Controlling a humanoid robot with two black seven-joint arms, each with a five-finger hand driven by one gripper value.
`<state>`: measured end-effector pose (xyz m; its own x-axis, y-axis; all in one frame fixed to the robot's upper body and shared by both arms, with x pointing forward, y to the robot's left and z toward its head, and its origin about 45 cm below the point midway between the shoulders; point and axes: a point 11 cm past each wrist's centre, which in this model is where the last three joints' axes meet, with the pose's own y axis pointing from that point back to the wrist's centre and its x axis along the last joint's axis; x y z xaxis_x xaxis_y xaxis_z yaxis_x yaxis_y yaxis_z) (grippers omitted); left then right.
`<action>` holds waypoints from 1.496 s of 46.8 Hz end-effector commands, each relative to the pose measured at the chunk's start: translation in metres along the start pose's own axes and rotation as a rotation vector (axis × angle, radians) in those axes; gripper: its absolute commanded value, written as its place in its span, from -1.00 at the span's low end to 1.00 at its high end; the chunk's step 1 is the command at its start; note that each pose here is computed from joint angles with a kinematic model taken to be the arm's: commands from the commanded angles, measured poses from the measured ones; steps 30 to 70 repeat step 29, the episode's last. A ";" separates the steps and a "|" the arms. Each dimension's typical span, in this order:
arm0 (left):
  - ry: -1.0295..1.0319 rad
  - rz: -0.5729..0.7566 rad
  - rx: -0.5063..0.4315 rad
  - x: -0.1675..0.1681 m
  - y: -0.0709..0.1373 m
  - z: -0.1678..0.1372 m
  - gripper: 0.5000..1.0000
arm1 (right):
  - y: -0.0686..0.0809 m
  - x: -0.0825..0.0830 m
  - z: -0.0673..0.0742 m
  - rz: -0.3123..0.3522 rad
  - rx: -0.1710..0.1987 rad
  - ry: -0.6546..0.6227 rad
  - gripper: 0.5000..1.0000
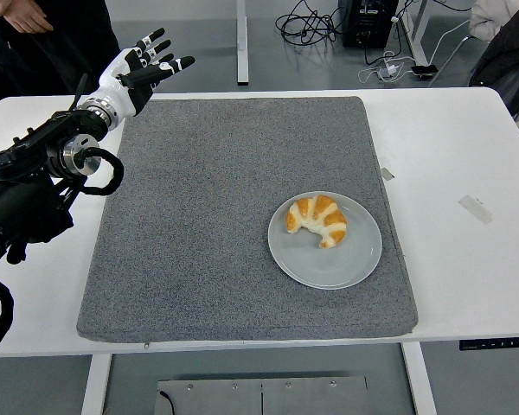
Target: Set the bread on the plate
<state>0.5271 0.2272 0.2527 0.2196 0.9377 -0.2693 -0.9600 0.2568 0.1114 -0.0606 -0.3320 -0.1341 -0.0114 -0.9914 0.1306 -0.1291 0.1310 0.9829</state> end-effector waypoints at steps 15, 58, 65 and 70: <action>0.047 0.003 -0.005 -0.003 0.000 -0.003 0.91 | 0.000 -0.001 0.000 -0.004 0.000 -0.001 1.00; 0.047 0.005 -0.002 -0.002 0.000 -0.004 0.91 | 0.000 -0.001 0.001 -0.002 -0.001 -0.001 1.00; 0.047 0.005 -0.002 -0.002 0.000 -0.004 0.91 | 0.000 -0.001 0.001 -0.002 -0.001 -0.001 1.00; 0.047 0.005 -0.002 -0.002 0.000 -0.004 0.91 | 0.000 -0.001 0.001 -0.002 -0.001 -0.001 1.00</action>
